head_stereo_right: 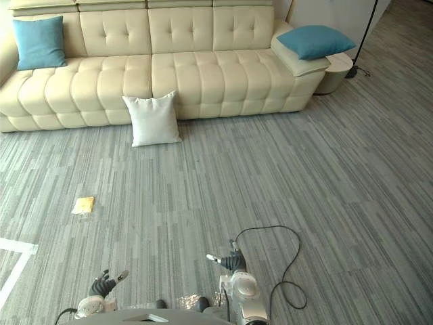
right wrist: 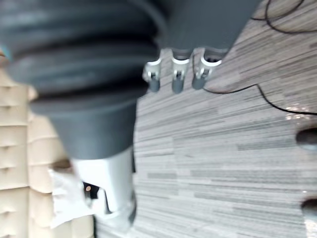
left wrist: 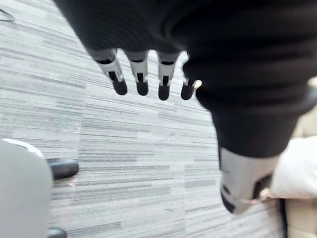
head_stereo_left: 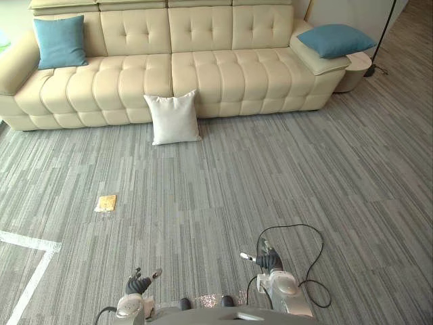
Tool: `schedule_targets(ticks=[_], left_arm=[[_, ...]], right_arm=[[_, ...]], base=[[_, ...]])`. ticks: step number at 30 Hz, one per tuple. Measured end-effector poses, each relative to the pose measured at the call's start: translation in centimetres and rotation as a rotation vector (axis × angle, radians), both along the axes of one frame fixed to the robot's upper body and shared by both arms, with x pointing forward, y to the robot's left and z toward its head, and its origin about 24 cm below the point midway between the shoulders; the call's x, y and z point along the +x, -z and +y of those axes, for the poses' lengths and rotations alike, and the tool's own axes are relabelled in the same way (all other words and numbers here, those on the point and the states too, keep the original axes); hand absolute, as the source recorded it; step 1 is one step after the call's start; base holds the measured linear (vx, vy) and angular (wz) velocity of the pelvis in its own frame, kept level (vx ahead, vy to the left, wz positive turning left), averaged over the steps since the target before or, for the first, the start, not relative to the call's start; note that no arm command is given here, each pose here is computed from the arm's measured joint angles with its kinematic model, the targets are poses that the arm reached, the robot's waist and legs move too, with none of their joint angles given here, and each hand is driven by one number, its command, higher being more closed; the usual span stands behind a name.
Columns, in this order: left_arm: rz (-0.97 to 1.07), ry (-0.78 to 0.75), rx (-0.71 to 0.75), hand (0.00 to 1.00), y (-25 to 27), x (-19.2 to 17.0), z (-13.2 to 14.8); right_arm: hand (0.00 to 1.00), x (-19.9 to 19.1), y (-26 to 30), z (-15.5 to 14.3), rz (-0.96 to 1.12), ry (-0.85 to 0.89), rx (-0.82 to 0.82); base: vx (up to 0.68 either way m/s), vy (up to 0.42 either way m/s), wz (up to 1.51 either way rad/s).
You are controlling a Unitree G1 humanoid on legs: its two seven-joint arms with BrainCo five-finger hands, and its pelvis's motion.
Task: Pick up cushions and gather them together orderly.
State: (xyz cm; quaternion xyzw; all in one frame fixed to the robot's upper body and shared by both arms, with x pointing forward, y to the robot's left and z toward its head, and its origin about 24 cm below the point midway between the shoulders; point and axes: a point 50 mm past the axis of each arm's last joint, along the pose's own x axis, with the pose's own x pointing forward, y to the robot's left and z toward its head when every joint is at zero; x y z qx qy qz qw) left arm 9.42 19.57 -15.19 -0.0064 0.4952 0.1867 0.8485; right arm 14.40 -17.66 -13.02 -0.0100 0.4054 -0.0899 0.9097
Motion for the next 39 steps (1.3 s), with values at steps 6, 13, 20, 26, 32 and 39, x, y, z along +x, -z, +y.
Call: schedule_targets(ticks=[6,13,20,26,32,39], left_arm=[[0.038,-0.058,-0.027,0.0,0.6,-0.4,0.2],[0.044,-0.102,-0.059,0.0,0.8,-0.4,-0.2],[0.039,-0.111,-0.085,0.0,0.8,-0.4,-0.4],[0.038,-0.127,-0.09,0.0,0.8,-0.3,-0.5],[0.038,-0.116,-0.091,0.0,0.8,0.0,-0.6],[0.029,-0.078,-0.081,0.0,0.7,0.5,-0.4]], right_arm=[[0.0,-2.9,2.1,-1.4,0.157,0.134,0.039],[0.0,-4.3,2.6,-2.0,0.198,0.277,0.096],[0.0,-4.8,2.8,-2.2,0.215,0.336,0.114],[0.0,-5.0,2.8,-2.3,0.217,0.36,0.12],[0.0,-5.2,2.9,-2.4,0.218,0.387,0.127],[0.0,-5.1,2.9,-2.3,0.223,0.383,0.132]], base=[[-0.02,-0.009,0.0],[-0.03,-0.013,0.0],[-0.03,-0.023,0.06],[0.0,-0.009,0.02],[-0.01,-0.03,0.05],[-0.01,-0.013,-0.08]])
